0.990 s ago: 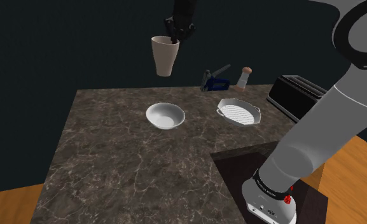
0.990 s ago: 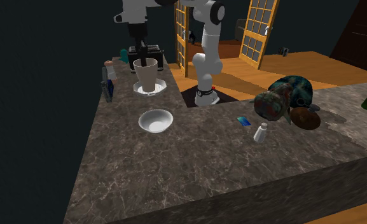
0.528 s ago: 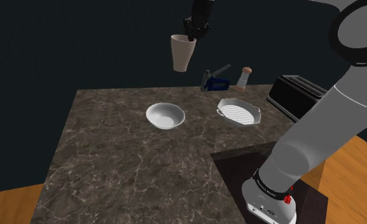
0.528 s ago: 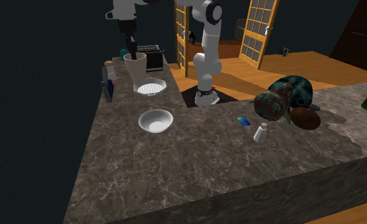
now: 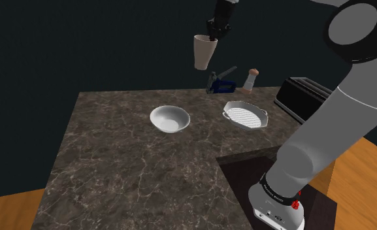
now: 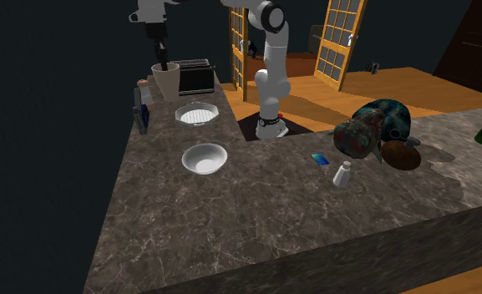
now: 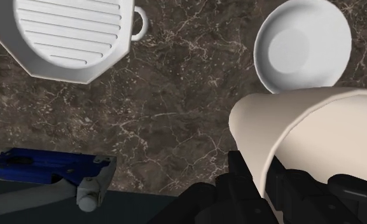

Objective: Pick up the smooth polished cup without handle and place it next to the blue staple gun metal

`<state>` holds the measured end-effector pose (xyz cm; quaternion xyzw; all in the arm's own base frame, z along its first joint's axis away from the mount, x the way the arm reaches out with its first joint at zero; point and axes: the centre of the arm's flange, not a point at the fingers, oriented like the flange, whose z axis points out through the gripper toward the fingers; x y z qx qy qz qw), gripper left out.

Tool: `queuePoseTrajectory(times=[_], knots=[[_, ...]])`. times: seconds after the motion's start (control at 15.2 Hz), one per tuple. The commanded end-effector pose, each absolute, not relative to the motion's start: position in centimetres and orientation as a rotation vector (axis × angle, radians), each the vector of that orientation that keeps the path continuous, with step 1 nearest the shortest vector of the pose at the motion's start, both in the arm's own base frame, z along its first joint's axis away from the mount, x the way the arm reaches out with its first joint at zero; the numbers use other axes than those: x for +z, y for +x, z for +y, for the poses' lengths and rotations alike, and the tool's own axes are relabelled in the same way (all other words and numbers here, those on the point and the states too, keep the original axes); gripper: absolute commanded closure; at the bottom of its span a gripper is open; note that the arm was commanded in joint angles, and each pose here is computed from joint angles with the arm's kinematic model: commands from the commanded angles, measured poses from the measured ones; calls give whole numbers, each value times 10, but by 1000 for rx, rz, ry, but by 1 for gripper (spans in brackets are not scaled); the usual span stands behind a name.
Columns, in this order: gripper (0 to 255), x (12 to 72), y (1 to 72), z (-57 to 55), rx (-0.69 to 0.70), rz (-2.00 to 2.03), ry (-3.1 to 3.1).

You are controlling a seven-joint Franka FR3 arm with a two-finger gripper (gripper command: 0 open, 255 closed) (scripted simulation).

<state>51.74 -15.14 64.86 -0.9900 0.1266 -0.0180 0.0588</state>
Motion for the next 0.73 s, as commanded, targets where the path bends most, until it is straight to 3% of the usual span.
queuePoseTrajectory(times=[0.0, 0.66], knots=[[255, 648, 515, -177, -56, 381, -2999], [255, 627, 510, -255, -56, 381, -2999]])
